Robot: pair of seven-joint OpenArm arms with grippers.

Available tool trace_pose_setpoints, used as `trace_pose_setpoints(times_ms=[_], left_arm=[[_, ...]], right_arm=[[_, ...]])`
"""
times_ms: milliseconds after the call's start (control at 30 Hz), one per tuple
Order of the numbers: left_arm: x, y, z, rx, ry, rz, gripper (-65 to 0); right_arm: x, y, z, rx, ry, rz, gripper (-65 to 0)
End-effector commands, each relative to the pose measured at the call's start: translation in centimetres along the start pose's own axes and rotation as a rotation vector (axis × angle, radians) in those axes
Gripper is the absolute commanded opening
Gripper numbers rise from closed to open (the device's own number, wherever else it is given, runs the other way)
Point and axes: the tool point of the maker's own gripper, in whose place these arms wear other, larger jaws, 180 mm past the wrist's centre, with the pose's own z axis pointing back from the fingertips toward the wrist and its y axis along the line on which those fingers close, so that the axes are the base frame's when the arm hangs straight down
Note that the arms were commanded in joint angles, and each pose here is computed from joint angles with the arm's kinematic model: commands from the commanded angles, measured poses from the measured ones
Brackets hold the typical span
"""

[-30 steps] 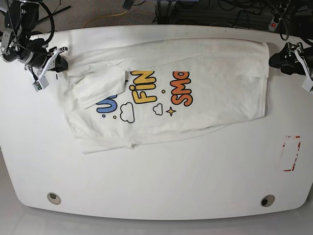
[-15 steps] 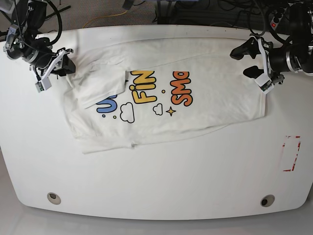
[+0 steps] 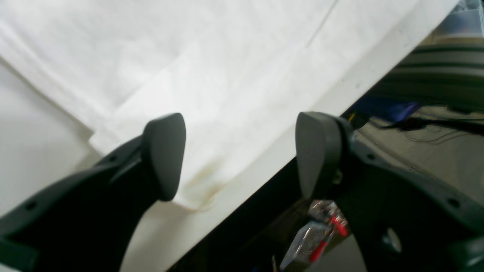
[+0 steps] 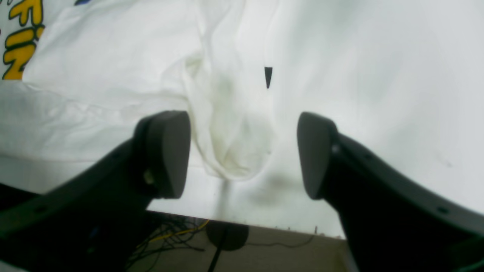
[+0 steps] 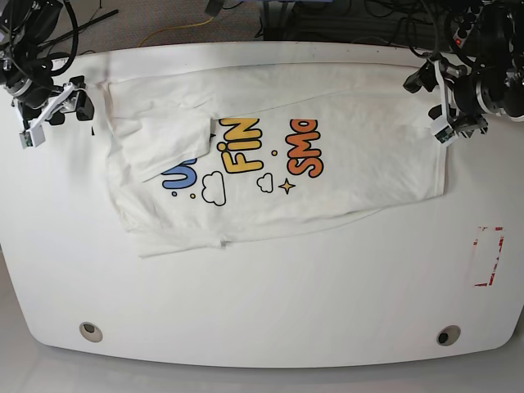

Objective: Fold the T-shirt properly
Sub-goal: 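Grasp the collar corners with both grippers and pull the shirt taut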

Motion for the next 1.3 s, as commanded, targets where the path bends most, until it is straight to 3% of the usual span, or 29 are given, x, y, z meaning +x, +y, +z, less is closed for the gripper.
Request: trace_pose_setpoints(times_ms=[0, 400, 700, 833, 1033, 1267], left_arm=[[-0.2, 1.1, 0.6, 0.056, 0.023, -0.025, -23.1], [-1.3, 0.2, -1.7, 0.094, 0.075, 0.002, -23.1], [-3.8, 1.0, -3.6, 0.137, 0.152, 0.032, -23.1], [-5.8, 2.2, -3.6, 0.133, 0.193, 0.063, -23.1], [-7.5, 3.8, -3.1, 0.143, 0.228, 0.083, -23.1], [-8.7, 4.4, -1.7, 0.175, 0.246, 0.084, -26.4]], right_arm=[[0.8, 1.7, -0.2, 0.035, -0.040, 0.013, -22.0], [-0.7, 7.6, -3.3, 0.175, -0.027, -0.018, -22.0], [-2.7, 3.7, -5.7, 0.063, 0.062, -0.058, -22.0], [-3.4, 1.4, -5.7, 0.018, 0.099, 0.009, -22.0], [-5.6, -1.2, -5.4, -0.065, 0.188, 0.028, -22.0], [-6.6, -2.5, -3.9, -0.131, 0.203, 0.044, -22.0]])
